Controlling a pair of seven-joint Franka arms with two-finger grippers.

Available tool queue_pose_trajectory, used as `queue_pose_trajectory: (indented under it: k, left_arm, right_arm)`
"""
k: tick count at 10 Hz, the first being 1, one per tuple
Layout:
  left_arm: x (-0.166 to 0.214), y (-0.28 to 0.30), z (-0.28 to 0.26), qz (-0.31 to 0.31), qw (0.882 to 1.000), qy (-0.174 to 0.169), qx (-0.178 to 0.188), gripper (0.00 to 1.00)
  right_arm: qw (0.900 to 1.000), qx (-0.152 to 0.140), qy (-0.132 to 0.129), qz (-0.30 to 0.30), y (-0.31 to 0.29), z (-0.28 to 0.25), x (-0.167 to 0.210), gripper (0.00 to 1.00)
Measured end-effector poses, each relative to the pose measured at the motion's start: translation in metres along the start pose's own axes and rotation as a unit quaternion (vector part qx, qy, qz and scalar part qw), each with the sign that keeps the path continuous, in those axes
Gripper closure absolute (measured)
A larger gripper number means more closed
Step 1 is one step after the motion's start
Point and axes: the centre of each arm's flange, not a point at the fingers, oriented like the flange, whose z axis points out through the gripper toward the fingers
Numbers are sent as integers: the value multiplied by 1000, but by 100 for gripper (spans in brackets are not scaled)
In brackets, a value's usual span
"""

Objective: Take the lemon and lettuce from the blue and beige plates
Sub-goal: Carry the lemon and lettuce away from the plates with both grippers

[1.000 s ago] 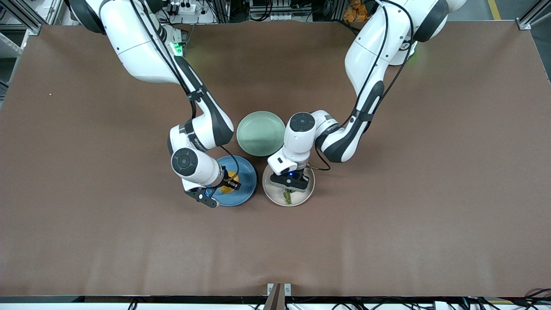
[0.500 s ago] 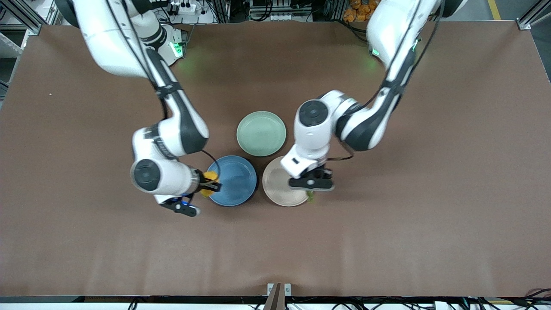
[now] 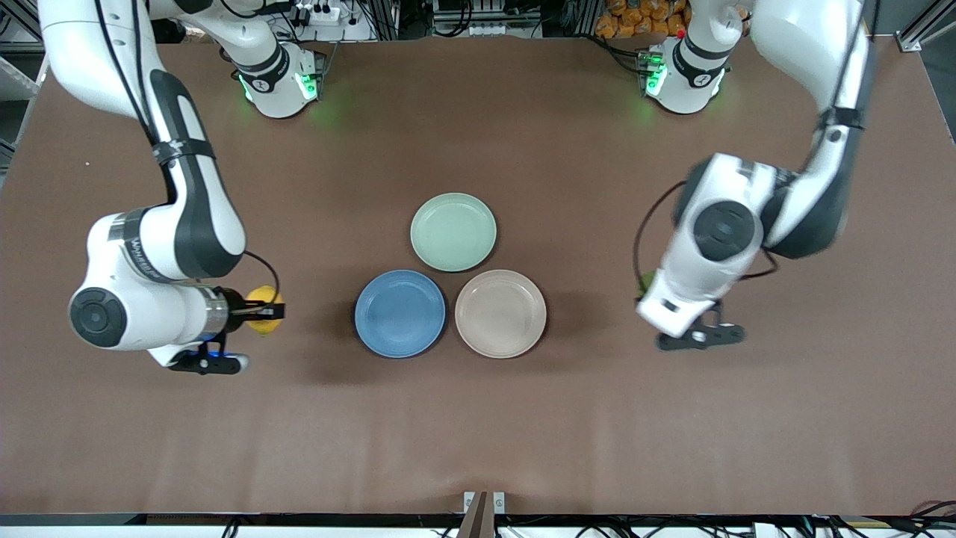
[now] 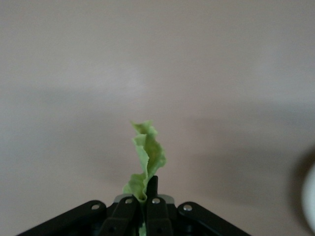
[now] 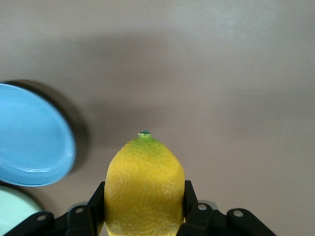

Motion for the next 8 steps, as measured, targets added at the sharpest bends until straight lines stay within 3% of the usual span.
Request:
queue_pose_trajectory:
  k: [2, 5, 8]
  left_arm:
    - [-6, -28, 57, -7, 1000, -11, -6, 97]
    - [-7, -42, 105, -10, 1000, -26, -10, 96]
    - [2, -40, 83, -4, 1000, -2, -19, 54]
  right_arm:
    - [1000, -14, -12, -5, 32, 23, 3, 37]
    - [1000, -4, 10, -22, 92, 64, 10, 37]
    - [999, -4, 32, -31, 99, 102, 3, 37]
